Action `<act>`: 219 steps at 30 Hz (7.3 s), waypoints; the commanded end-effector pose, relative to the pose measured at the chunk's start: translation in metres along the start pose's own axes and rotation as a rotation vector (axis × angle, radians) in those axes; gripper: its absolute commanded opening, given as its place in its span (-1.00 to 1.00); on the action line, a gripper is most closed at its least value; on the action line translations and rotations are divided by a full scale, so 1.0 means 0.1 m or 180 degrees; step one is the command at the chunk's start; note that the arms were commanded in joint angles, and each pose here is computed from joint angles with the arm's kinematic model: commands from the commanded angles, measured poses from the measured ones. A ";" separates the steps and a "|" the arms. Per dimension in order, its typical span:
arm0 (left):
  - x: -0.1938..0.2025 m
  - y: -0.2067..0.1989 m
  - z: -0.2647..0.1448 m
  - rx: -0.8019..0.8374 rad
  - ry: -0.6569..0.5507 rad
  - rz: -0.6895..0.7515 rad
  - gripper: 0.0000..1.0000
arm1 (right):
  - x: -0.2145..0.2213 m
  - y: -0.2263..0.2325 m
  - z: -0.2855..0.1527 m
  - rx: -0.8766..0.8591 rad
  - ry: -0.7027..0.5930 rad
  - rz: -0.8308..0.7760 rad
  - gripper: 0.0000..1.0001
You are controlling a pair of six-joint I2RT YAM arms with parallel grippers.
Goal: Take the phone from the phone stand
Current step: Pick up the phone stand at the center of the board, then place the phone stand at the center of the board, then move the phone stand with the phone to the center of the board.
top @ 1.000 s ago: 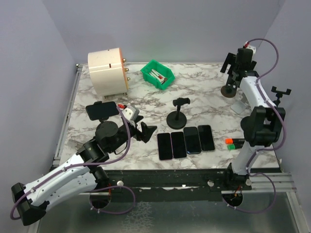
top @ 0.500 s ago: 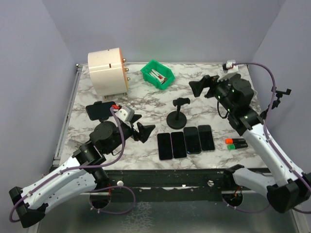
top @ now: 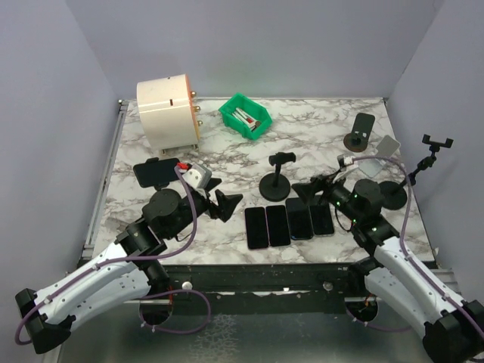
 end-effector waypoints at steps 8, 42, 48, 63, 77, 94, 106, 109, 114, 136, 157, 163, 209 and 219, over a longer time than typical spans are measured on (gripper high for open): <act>0.03 0.03 0.05 -0.0070 0.0051 0.0015 0.64 | 0.69 -0.14 0.29 -0.0426 -0.0230 -0.0215 0.65; 0.00 0.04 0.03 -0.0094 0.0053 0.0039 0.64 | 0.16 -0.60 1.34 0.1357 -0.0971 -0.0561 -0.92; -0.06 0.05 -0.02 -0.0099 -0.0046 0.0016 0.64 | -0.40 -1.11 1.17 0.2306 -0.1215 -0.0573 -0.98; -0.07 0.04 -0.04 -0.0073 -0.0085 -0.0004 0.64 | -0.69 -2.01 1.08 0.3017 -0.1391 -0.0645 -0.98; -0.10 0.02 -0.04 -0.0025 -0.0111 -0.0020 0.64 | -0.40 -2.07 0.98 0.2927 -0.0784 -0.0458 0.35; -0.21 0.00 -0.14 0.0053 -0.0299 -0.0094 0.64 | -0.23 -1.42 0.22 0.2859 -0.0326 0.0477 0.99; -0.27 -0.02 -0.14 0.0075 -0.0372 -0.0185 0.64 | -0.53 -0.59 -0.58 0.2315 -0.0440 0.0619 0.99; -0.46 -0.02 -0.18 0.0097 -0.0431 -0.0234 0.64 | -0.69 -0.35 -0.75 0.2186 -0.0384 0.0532 0.99; -0.97 0.14 -0.40 -0.0251 -0.0490 -0.0151 0.68 | -0.94 -0.01 -0.96 0.1861 -0.0436 0.0370 0.99; -0.83 0.87 -0.97 -0.2825 0.0245 -0.0475 0.98 | -0.27 1.53 1.16 -0.1421 0.1043 0.0667 0.97; -0.55 0.75 -1.29 -0.2994 0.0090 -0.0780 0.97 | 0.63 1.59 2.65 -0.2120 0.1883 0.1848 0.97; -0.53 0.78 -1.33 -0.3006 -0.0010 -0.0914 0.98 | 0.90 1.63 2.85 -0.2149 0.2160 0.1999 0.85; -0.64 0.83 -1.42 -0.2917 0.0010 -0.0800 0.95 | 1.43 1.97 2.97 -0.3180 0.2844 0.2768 -0.42; -0.62 0.82 -1.41 -0.2892 0.0010 -0.0839 0.95 | 1.15 1.90 2.70 -0.3299 0.2402 0.2922 -1.00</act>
Point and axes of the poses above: each gripper's point midway between its finger pads, its own z axis out along the fingers, its own y axis along the line the jaws close on, x = y × z, the point moved 7 cm from there along -z, back along the fingers, and after that the axes turned 13 degrees about z, right-handed, at the moved point
